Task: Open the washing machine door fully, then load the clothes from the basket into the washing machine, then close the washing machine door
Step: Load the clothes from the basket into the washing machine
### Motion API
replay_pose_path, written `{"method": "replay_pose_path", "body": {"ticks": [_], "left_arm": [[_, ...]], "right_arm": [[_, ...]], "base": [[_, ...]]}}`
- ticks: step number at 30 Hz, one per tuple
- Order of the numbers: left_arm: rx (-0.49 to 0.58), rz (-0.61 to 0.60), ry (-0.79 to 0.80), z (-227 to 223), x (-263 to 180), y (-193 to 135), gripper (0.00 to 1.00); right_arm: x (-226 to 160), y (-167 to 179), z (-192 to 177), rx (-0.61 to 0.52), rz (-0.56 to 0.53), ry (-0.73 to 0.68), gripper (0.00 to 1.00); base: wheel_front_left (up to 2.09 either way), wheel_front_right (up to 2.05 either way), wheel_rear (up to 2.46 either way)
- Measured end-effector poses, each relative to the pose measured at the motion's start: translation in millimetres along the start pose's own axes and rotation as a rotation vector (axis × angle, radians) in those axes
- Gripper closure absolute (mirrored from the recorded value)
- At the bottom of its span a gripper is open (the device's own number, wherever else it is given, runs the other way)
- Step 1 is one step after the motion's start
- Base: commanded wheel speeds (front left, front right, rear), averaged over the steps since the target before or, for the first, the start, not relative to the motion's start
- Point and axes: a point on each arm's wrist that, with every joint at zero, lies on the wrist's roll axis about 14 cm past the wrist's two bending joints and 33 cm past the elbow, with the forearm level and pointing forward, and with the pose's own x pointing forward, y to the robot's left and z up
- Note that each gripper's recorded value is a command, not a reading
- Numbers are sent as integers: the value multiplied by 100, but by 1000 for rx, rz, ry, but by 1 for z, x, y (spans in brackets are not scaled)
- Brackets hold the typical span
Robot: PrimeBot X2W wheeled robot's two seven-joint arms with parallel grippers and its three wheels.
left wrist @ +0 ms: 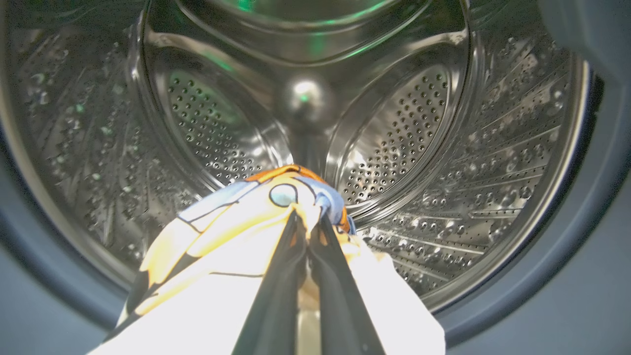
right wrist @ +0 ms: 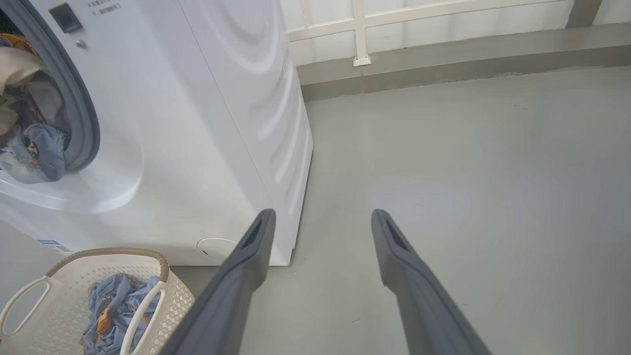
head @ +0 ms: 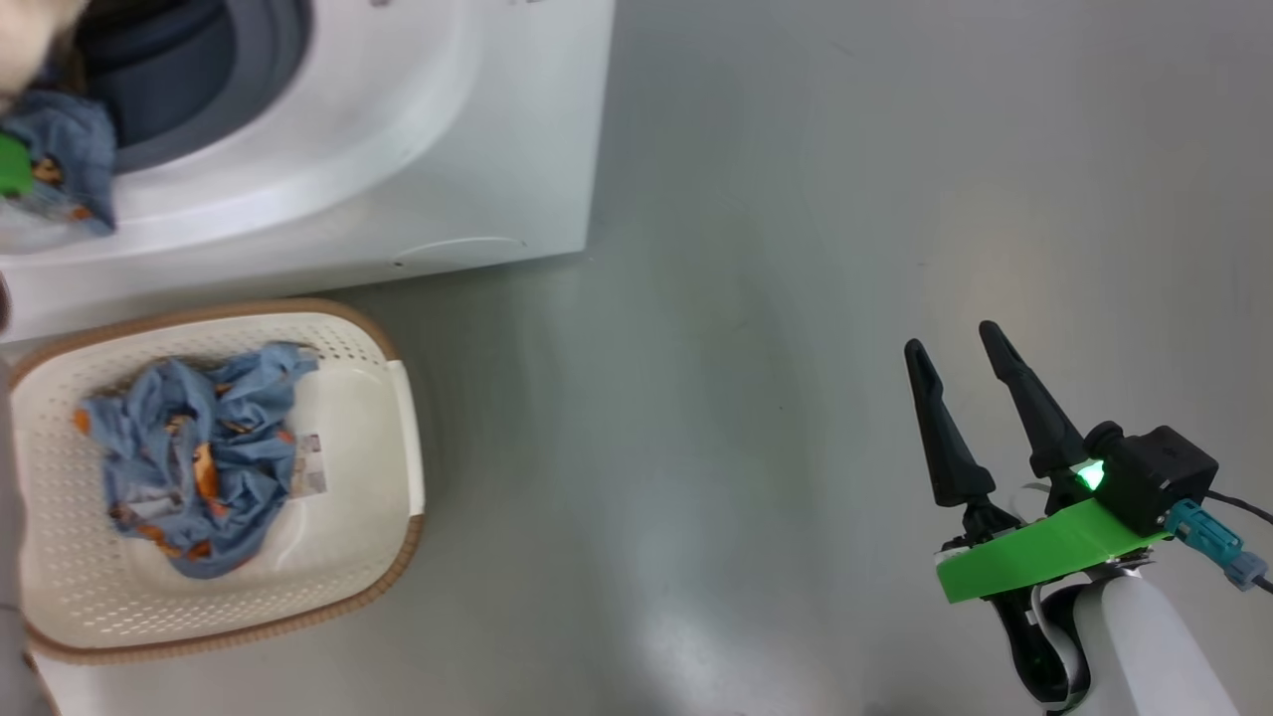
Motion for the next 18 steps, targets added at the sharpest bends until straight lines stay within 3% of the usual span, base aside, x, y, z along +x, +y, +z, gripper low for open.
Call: {"method": "replay_pose_path", "body": {"ticks": [12, 13, 14, 18], "left_arm": [[11, -67, -221, 59, 43, -26, 100], [3, -61, -217, 56, 44, -24, 69], [4, -56, -201, 50, 44, -23, 0], [15, -46, -155, 33, 44, -19, 0]], "right_arm": [[4, -3, -6, -3, -16, 12, 0], [4, -3, -7, -2, -15, 14, 0], [4, -3, -8, -2, -14, 18, 0], [4, 2, -12, 3, -3, 26, 0]], "base": [[0, 0, 0], [0, 0, 0], [0, 0, 0], [0, 0, 0]]}}
